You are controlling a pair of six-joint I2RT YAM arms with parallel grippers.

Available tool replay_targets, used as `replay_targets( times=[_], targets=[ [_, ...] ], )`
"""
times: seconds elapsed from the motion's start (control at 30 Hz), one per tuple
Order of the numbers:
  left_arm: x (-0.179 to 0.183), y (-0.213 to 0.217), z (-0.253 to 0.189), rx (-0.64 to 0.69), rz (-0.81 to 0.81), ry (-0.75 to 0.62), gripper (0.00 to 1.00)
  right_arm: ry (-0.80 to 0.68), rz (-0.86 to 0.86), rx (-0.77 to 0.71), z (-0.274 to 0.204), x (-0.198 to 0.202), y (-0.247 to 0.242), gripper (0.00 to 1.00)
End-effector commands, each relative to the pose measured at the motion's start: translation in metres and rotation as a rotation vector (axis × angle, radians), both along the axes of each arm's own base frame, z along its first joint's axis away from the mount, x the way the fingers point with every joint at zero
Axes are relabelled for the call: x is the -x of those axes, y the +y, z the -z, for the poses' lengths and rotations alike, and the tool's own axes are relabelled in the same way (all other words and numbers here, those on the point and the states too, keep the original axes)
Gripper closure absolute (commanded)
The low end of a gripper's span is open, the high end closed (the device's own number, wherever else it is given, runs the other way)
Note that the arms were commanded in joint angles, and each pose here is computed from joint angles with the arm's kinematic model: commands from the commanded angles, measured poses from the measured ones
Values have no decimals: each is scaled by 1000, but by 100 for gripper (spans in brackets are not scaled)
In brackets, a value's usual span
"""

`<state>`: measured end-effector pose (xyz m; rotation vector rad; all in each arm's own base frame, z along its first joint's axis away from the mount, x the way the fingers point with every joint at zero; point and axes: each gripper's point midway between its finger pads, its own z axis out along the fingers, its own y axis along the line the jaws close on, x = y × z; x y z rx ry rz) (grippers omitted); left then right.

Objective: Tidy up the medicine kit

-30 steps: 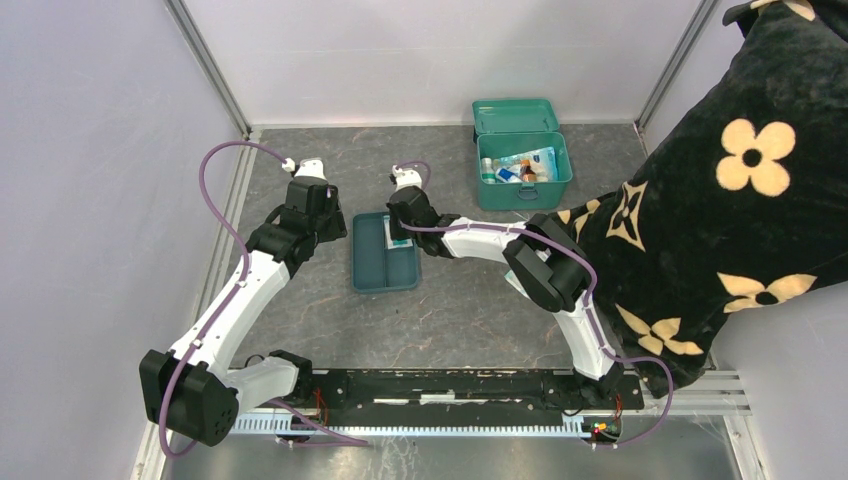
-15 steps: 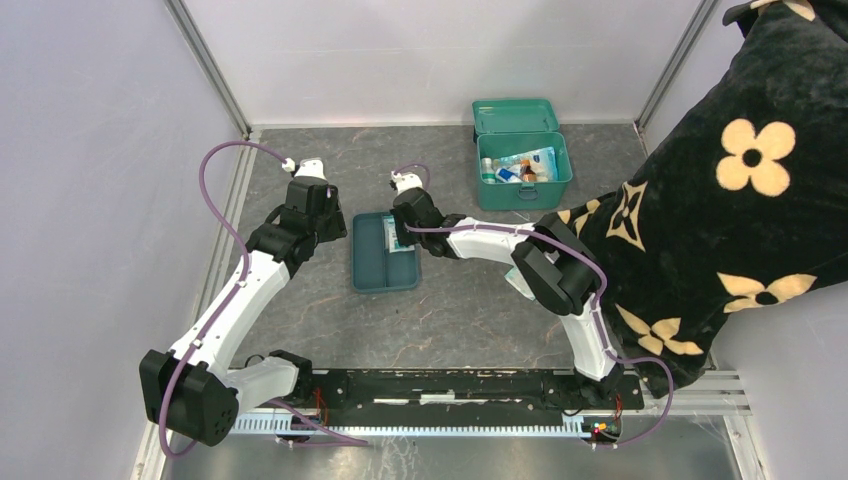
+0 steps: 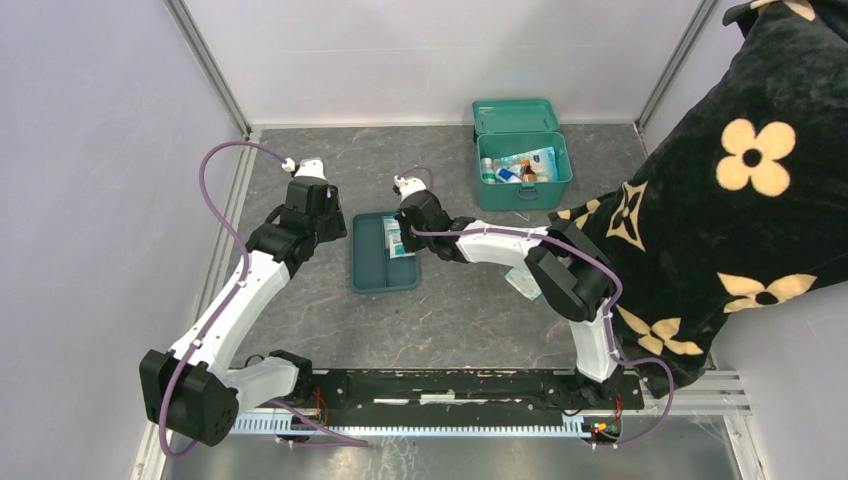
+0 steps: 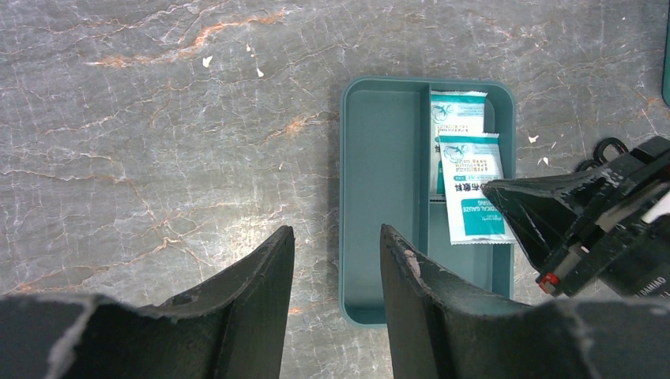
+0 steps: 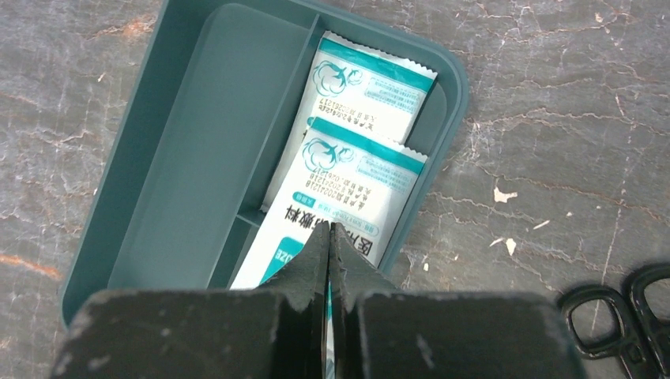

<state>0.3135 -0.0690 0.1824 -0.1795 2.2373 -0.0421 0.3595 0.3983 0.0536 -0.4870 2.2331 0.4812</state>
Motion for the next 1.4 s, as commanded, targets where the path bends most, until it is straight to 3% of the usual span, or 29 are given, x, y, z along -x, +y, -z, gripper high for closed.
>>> replay_targets(
  times=[0.0,0.53,1.37],
  targets=[
    [-3,-2,-11,-13,35,-48,49,-73,-25,-78,-43,-3,4,98],
    [-3,-2,-11,-14,35,-47,49,29,-61,15,-17,9,1,98],
    [-3,-2,-10,-16,37,-45,50,16,-21,64,7,-19,14,98]
  ],
)
